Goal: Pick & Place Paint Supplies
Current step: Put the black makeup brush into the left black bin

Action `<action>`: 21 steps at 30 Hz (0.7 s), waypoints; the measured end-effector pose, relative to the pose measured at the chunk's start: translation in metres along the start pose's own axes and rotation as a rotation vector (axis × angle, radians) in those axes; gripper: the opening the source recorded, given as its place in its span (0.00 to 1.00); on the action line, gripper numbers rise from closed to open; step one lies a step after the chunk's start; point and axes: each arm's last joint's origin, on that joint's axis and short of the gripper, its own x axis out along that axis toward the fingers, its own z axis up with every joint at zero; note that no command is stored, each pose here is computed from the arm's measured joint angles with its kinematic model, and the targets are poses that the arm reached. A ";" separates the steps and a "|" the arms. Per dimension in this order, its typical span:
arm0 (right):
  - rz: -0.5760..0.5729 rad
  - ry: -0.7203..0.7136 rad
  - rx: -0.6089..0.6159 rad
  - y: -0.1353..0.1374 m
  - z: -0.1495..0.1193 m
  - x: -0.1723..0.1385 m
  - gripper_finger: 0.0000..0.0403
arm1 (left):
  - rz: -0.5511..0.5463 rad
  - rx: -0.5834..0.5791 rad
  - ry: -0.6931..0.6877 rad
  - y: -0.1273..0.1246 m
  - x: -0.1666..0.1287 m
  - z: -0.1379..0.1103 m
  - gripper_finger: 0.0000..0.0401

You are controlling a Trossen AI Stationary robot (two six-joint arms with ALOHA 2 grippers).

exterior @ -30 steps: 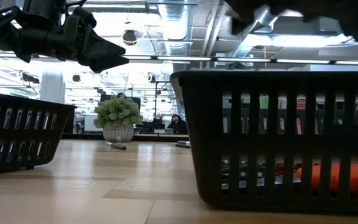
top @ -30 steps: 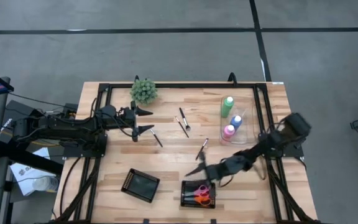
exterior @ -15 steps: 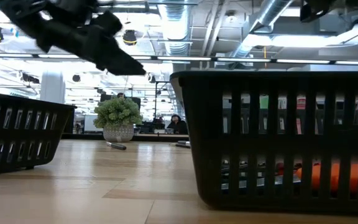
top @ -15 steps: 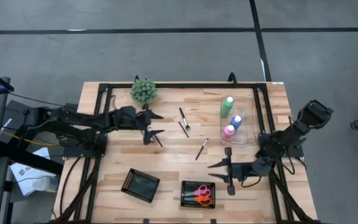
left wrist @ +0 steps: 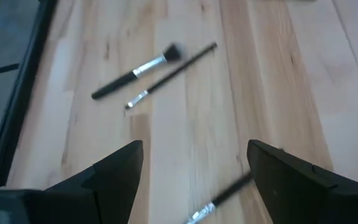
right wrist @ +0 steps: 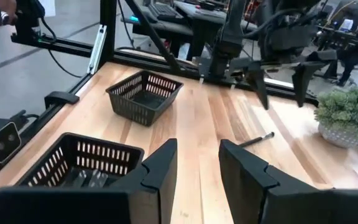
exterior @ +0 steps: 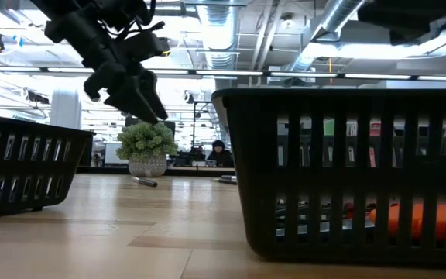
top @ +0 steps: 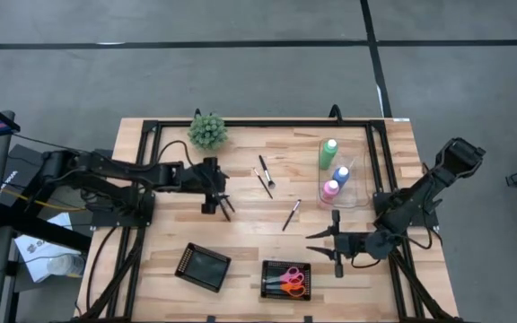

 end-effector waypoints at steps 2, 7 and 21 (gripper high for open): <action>0.005 -0.003 -0.004 0.001 0.000 -0.001 0.27 | -0.016 0.042 0.032 -0.005 0.001 -0.001 0.70; 0.003 -0.013 -0.022 -0.001 0.003 -0.002 0.27 | -0.073 0.183 0.130 -0.016 0.006 -0.009 0.70; -0.003 -0.072 -0.071 -0.011 0.019 -0.012 0.27 | -0.144 0.358 0.294 -0.032 0.049 -0.028 0.65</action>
